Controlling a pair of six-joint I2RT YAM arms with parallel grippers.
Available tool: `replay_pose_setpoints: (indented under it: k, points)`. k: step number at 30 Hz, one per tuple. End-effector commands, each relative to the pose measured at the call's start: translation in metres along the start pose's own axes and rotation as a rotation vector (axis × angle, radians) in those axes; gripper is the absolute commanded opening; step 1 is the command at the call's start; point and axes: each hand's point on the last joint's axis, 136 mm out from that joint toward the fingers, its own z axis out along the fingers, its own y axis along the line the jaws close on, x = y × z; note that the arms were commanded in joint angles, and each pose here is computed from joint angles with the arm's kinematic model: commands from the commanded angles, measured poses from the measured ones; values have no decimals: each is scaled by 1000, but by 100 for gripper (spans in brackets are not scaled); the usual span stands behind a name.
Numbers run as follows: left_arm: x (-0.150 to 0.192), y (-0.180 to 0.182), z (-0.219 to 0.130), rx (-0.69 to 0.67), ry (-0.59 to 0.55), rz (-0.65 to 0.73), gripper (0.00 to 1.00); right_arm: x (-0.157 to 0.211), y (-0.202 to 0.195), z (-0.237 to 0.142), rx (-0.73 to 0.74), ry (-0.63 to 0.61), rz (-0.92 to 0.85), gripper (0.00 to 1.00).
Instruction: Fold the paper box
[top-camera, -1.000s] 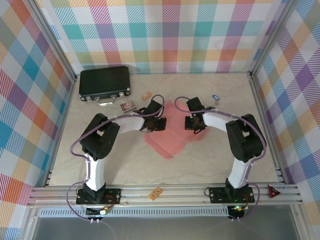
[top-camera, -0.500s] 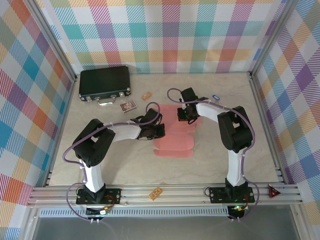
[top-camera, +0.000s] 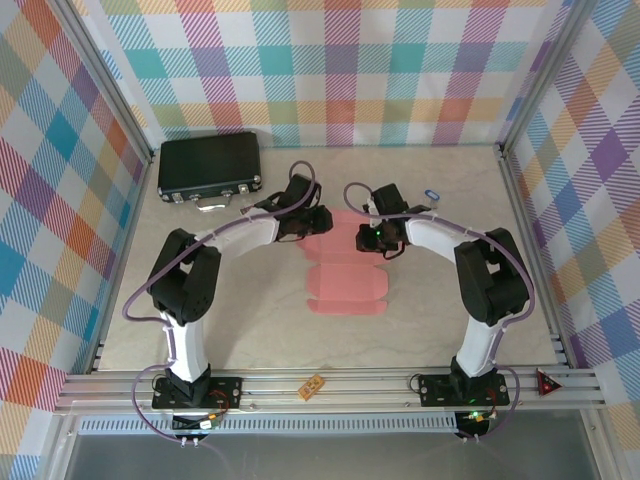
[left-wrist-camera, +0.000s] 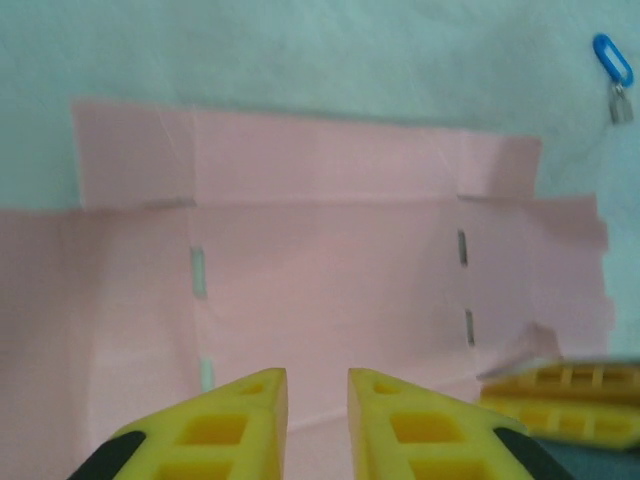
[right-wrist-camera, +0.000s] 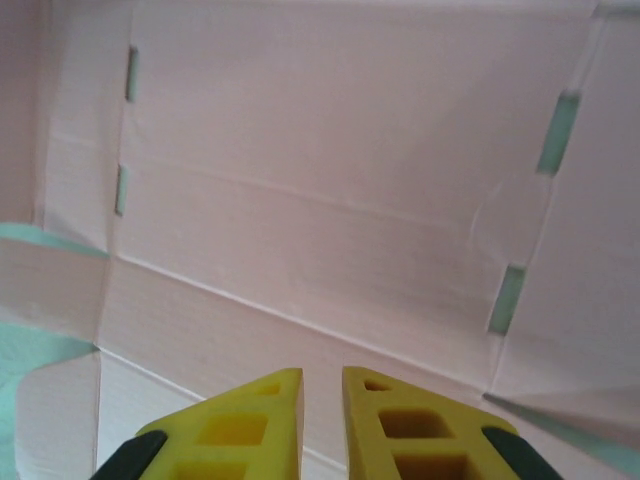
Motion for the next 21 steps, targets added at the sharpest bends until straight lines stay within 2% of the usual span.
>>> replay_pose_setpoints:
  k: [1,4,10,21]
  points:
    - [-5,23,13,-89,29,35,28,6,13,10,-74,16,27,19]
    - [-17,33,19,-135,4,40,36,9,7,20,-45,26,45,18]
    - [-31,51,33,-214,-16,51,45,15,-5,34,11,55,78,15]
    - [-32,68,50,-287,-1,52,47,21,-7,40,26,77,74,15]
